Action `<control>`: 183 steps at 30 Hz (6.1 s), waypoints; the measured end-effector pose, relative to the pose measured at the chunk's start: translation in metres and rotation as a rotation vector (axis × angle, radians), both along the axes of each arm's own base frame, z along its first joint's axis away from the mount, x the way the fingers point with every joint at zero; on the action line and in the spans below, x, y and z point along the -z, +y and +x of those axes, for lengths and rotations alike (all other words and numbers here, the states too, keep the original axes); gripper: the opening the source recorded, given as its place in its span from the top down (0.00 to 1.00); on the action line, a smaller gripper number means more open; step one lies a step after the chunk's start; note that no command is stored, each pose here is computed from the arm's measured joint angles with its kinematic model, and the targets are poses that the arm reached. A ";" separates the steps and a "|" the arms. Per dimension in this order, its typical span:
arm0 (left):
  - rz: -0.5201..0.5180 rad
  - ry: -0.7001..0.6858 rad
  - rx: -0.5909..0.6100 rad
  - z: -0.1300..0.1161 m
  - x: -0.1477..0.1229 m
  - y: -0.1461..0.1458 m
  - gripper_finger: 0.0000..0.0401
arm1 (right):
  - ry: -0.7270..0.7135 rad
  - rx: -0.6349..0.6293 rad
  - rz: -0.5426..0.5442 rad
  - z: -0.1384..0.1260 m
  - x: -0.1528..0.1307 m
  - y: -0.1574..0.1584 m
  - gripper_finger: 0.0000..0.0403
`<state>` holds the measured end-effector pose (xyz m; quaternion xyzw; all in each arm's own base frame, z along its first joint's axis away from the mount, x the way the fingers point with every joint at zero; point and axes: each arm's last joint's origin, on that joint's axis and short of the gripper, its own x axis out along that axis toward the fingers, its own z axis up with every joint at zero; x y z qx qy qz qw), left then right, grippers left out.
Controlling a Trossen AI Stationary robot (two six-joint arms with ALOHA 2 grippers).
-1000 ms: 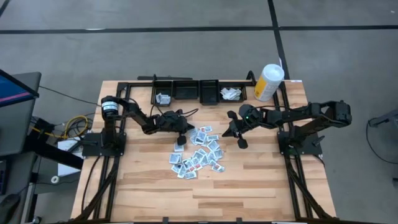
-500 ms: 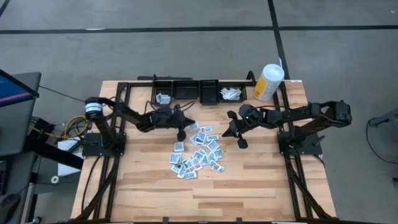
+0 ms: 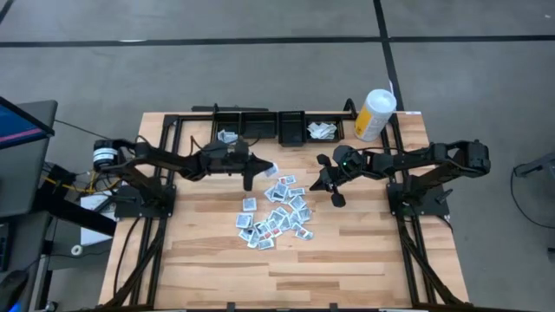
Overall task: Pick & Place First Aid Supplies
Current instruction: Put the blue alcohol pad into the left black bin
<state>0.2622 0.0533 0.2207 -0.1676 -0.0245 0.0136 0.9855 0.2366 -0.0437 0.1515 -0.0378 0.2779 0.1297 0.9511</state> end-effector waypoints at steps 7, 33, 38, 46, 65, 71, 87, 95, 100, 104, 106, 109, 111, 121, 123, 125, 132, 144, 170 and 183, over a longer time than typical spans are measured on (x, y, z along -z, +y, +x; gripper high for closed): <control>-0.037 -0.082 0.057 -0.010 -0.019 -0.004 0.98 | 0.000 -0.001 0.000 0.000 0.000 0.000 1.00; -0.176 -0.368 0.085 -0.059 -0.021 -0.010 0.97 | 0.000 0.000 0.000 0.000 0.000 0.000 1.00; -0.219 -0.421 0.107 -0.067 -0.018 -0.012 0.98 | -0.004 0.000 0.000 0.000 0.000 0.000 1.00; -0.240 -0.474 0.132 -0.074 -0.016 -0.014 0.97 | -0.064 0.009 0.000 0.004 -0.005 -0.001 1.00; 0.302 -0.298 -0.437 -0.110 0.017 0.038 0.96 | -0.109 0.011 -0.015 0.006 -0.009 -0.001 1.00; 0.352 -0.114 -0.882 -0.134 0.039 0.056 0.96 | -0.125 0.016 -0.022 0.007 -0.011 -0.002 1.00; 0.343 0.003 -0.896 -0.126 0.050 0.066 0.96 | -0.119 0.079 -0.060 0.007 -0.010 -0.004 1.00; 0.310 0.112 -0.878 -0.108 0.064 0.081 0.90 | -0.118 0.080 -0.058 0.007 -0.010 -0.004 1.00; 0.300 0.145 -0.872 -0.101 0.070 0.087 0.82 | -0.118 0.080 -0.058 0.007 -0.010 -0.004 1.00; 0.299 0.146 -0.845 -0.100 0.071 0.086 0.78 | -0.118 0.080 -0.057 0.007 -0.010 -0.004 1.00; 0.304 0.131 -0.789 -0.099 0.069 0.082 0.78 | -0.116 0.083 -0.050 0.007 -0.010 -0.004 1.00; 0.324 0.079 -0.666 -0.094 0.063 0.074 0.78 | -0.115 0.083 -0.043 0.007 -0.010 -0.003 1.00; 0.340 0.045 -0.573 -0.090 0.059 0.066 0.77 | -0.119 0.072 -0.044 0.008 -0.011 0.000 1.00; 0.313 0.094 -0.062 -0.068 0.068 0.017 0.77 | -0.258 0.009 -0.090 0.026 -0.010 0.020 1.00; 0.294 0.122 -0.001 -0.065 0.072 0.007 0.77 | -0.259 0.010 -0.110 0.036 -0.004 0.022 1.00; 0.278 0.141 0.045 -0.063 0.075 -0.002 0.77 | -0.263 -0.001 -0.129 0.050 -0.001 0.023 1.00; 0.264 0.218 0.000 -0.068 0.086 -0.012 0.77 | -0.252 -0.059 -0.147 0.109 0.003 0.032 1.00; 0.223 0.277 -0.065 -0.101 0.099 -0.017 0.78 | -0.219 -0.367 -0.191 0.180 -0.007 0.046 1.00; 0.209 0.254 -0.061 -0.101 0.096 -0.018 0.78 | 0.384 0.134 -0.309 0.167 -0.021 0.038 1.00; 0.194 0.196 -0.060 -0.100 0.090 -0.019 0.78 | 0.350 0.148 -0.192 0.157 -0.002 0.038 0.92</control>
